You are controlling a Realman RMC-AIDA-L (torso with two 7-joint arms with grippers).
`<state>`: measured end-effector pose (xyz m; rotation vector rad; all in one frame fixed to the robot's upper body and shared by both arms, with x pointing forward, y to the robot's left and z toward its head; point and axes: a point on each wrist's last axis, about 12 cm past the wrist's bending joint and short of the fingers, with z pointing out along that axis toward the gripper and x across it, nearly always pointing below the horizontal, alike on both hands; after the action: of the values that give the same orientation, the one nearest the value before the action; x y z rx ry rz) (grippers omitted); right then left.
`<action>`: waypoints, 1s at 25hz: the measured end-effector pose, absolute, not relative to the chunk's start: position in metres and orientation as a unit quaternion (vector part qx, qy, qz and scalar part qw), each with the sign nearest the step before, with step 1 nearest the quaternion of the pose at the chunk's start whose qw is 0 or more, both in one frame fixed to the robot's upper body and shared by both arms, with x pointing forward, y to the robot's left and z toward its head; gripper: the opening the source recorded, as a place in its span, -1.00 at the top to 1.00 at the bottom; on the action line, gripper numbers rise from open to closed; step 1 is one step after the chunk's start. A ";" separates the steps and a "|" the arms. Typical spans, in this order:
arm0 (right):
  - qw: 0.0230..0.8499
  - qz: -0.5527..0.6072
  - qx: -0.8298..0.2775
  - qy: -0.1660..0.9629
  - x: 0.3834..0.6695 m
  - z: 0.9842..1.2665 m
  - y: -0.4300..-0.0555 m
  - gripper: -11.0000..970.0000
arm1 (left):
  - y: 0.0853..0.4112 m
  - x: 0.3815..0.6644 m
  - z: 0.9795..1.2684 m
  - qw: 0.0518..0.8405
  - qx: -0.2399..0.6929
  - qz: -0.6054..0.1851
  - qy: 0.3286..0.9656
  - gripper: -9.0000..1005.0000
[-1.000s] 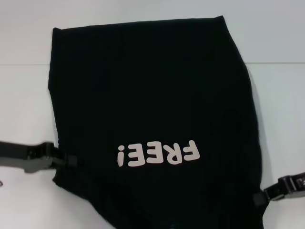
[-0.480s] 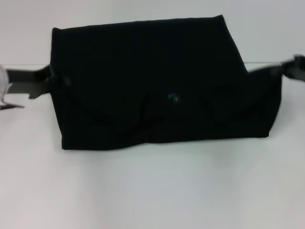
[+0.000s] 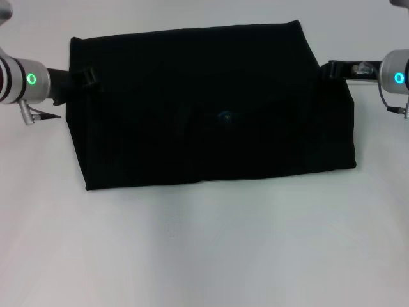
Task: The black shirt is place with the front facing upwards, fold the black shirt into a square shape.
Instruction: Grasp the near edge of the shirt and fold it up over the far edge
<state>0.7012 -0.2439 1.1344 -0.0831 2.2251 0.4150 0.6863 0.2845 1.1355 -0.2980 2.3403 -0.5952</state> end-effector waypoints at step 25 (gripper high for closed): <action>0.427 0.087 -0.162 0.886 0.721 1.161 -0.210 0.74 | 0.262 0.697 1.146 0.359 -0.055 -0.204 0.909 0.84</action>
<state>0.7206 -0.2098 1.1612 -0.4041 2.2129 0.2167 0.6966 0.2619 1.1456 -0.1425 2.3451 -0.5261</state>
